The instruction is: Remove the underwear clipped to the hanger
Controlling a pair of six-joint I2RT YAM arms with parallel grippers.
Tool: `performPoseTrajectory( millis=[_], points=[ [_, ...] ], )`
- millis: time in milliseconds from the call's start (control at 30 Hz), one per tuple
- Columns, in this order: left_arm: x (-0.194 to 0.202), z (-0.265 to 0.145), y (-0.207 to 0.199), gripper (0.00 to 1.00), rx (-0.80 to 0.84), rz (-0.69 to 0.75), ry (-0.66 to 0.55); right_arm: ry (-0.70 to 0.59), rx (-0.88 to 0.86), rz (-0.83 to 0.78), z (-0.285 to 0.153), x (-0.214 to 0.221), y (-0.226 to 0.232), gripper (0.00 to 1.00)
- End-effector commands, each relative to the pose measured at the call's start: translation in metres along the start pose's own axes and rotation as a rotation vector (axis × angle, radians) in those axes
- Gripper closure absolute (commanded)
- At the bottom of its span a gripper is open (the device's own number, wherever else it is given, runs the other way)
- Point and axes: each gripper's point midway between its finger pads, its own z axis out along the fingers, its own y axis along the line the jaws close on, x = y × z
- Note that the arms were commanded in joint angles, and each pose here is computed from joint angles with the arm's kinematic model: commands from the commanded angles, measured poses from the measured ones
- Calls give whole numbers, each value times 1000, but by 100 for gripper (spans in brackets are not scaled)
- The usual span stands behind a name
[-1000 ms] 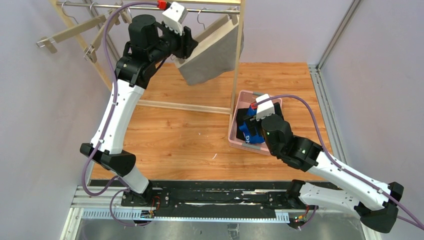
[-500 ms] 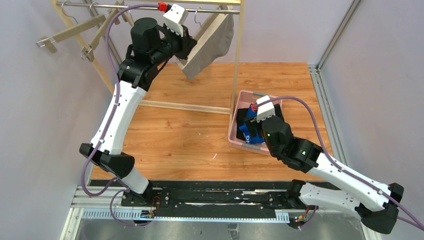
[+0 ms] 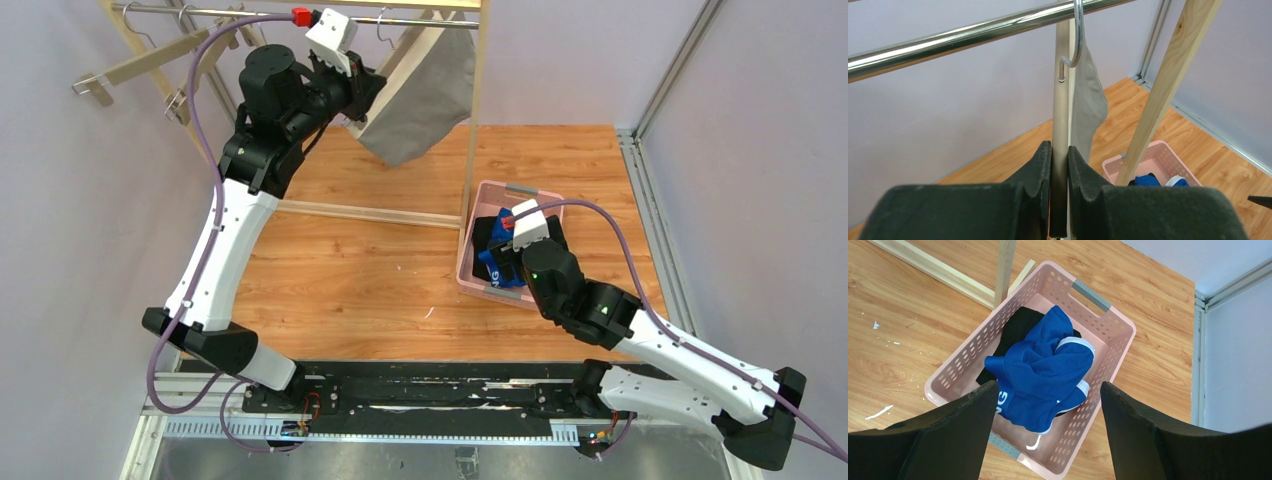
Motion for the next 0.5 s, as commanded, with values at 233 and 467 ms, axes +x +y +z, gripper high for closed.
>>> performPoseTrajectory(
  millis=[233, 467],
  points=[
    [-28, -36, -8, 100, -7, 23, -96, -42, 9, 36, -1, -6, 0, 24],
    [-5, -53, -11, 100, -8, 26, -46, -42, 28, 29, 2, -3, -1, 23]
  ],
)
